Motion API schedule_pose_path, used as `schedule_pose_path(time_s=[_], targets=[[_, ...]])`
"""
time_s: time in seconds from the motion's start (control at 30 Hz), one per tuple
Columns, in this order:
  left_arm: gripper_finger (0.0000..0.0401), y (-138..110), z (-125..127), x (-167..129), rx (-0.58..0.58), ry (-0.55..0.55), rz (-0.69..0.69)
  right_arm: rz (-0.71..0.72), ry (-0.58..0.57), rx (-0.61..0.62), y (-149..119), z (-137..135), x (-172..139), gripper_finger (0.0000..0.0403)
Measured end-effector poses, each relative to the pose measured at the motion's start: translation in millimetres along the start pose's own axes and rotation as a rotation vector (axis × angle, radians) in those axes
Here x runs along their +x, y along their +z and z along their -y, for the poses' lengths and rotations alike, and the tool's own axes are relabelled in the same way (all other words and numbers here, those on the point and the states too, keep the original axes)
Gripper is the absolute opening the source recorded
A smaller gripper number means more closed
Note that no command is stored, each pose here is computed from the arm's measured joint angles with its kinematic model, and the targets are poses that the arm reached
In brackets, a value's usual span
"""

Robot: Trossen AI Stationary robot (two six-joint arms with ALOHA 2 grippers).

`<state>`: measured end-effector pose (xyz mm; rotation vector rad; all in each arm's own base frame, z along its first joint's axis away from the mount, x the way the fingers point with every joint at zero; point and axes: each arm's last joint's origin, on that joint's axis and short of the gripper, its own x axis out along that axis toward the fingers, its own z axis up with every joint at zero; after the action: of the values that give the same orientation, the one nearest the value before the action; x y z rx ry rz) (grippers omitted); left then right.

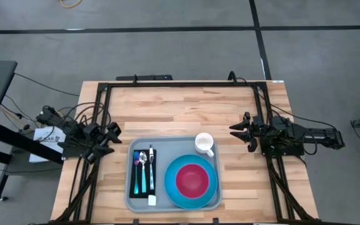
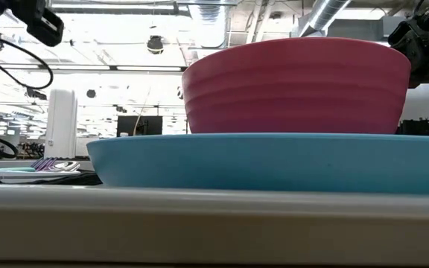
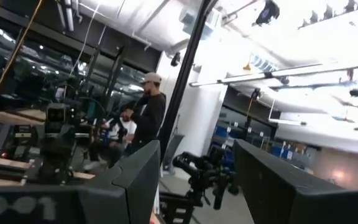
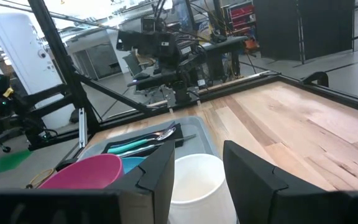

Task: Set up tray
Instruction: Return to Home Position

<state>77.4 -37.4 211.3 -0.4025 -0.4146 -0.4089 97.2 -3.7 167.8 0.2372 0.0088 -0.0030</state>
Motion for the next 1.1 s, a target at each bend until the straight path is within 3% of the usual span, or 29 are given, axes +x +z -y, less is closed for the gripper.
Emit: schedule_pose_path(time_s=[0.17,0.43,0.63,0.93,1.1], targets=[[0.0192,-2.3,-2.2,0.1,0.025,0.030,-0.018,0.000,0.000,0.000,0.0,0.0,0.0,0.0129],[0.0192,-7.9,-17.4,-0.5,0.087,0.197,-0.072,0.000,0.000,0.000,0.0,0.0,0.0,0.0129],[0.0192,-10.0,-28.8,-2.1,0.109,0.229,-0.124,0.000,0.000,0.000,0.0,0.0,0.0,0.0129],[0.0192,-28.7,-41.1,-10.0,0.151,0.294,-0.361,0.000,0.000,0.000,0.0,0.0,0.0,0.0129],[0.0192,-30.2,-42.7,-10.5,0.223,0.319,-0.383,0.000,0.000,0.000,0.0,0.0,0.0,0.0129]])
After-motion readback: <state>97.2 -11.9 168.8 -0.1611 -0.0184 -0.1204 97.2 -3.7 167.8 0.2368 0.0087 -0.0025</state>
